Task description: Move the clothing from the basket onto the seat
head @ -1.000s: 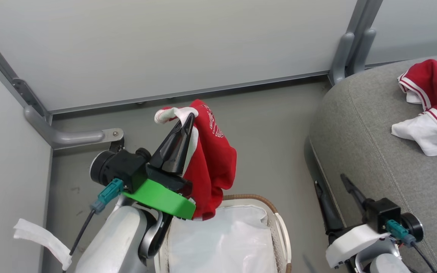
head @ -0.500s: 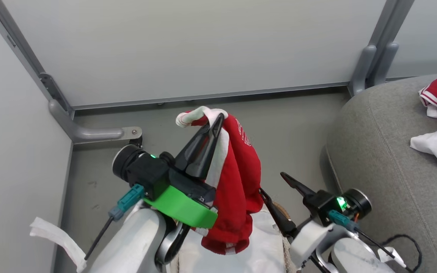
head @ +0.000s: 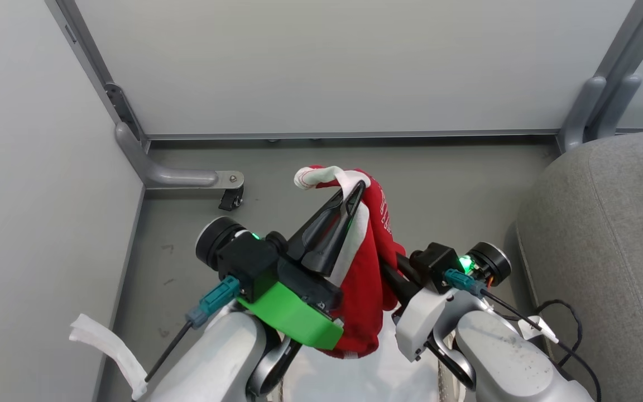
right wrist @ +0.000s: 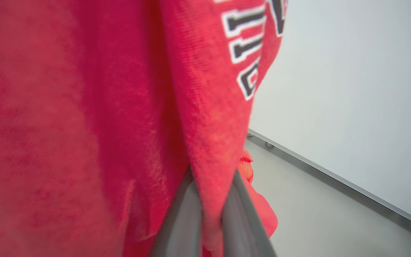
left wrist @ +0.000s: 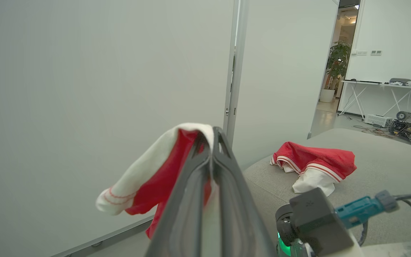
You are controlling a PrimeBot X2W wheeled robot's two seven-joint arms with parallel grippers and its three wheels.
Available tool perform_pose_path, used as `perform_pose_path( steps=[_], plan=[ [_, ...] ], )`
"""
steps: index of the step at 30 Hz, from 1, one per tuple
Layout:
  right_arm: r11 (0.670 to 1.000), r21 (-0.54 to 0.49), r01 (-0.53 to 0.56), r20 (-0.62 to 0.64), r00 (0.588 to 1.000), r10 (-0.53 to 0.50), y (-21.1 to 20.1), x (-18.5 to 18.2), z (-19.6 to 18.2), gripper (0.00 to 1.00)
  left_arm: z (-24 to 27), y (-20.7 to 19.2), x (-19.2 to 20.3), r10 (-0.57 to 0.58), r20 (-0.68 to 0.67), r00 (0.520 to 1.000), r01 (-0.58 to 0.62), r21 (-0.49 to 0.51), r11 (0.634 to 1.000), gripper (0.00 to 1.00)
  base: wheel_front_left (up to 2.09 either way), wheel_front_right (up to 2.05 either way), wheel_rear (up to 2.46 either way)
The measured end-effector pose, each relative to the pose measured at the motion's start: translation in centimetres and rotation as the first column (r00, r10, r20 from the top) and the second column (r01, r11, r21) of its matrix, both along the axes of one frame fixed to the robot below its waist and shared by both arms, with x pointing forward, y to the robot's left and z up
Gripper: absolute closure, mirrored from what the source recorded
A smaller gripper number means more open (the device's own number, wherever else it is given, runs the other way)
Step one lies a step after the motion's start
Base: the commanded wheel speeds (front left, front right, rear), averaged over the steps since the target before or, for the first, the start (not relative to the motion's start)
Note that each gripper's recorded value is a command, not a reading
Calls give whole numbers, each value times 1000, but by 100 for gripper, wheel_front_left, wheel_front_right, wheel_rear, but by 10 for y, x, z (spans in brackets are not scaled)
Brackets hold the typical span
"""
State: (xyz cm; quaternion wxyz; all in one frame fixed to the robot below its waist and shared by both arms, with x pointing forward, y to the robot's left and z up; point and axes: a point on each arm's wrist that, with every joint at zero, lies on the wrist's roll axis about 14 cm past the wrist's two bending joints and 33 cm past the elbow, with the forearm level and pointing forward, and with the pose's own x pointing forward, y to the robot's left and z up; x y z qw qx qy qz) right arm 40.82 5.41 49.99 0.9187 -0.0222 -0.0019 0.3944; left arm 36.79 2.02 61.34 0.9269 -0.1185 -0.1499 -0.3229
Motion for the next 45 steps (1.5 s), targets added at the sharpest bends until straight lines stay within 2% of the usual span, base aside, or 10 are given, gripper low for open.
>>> perform_pose_path(
  steps=[4, 5, 6, 12, 24, 30, 36, 38, 41, 45],
  plan=[
    [1000, 21, 10, -23, 1000, -9, 1, 1, -3, 100, -4, 12, 8, 39, -17, 999, -39, -3, 999, 100, 0, 0, 0],
    [999, 27, 20, -28, 999, -19, -2, 2, -4, 100, -5, 13, 10, 45, -18, 999, -46, -4, 999, 67, 0, 0, 0],
    [999, 35, 30, -30, 999, -29, -4, 2, -4, 100, -4, 14, 11, 50, -17, 999, -50, -7, 999, 0, 0, 0, 0],
    [984, 103, 147, -36, 989, -144, -38, 8, 4, 100, -16, 12, 18, 55, -41, 998, -55, 6, 998, 0, 0, 0, 0],
    [897, 197, 396, -58, 918, -392, -125, -12, 13, 100, -52, -25, 29, -39, -140, 989, 42, 19, 999, 0, 0, 0, 0],
    [826, 210, 523, -63, 850, -523, -173, -27, 15, 100, -61, -65, 26, -151, -164, 975, 155, 10, 988, 0, 0, 0, 0],
    [725, 212, 656, -48, 747, -663, -229, -47, 20, 100, -73, -107, 17, -273, -191, 943, 280, 7, 960, 0, 0, 0, 0],
    [704, 198, 683, -35, 722, -691, -243, -53, 21, 100, -76, -119, 14, -312, -197, 930, 319, 5, 948, 0, 0, 0, 0],
    [683, 170, 711, 29, 689, -724, -266, -54, 32, 100, -82, -135, 10, -362, -206, 909, 371, 7, 929, 0, 0, 0, 0],
    [681, 149, 717, 193, 655, -731, -296, -36, 76, 100, -96, -146, 14, -405, -226, 886, 418, 10, 908, 0, 0, 0, 0]
  ],
)
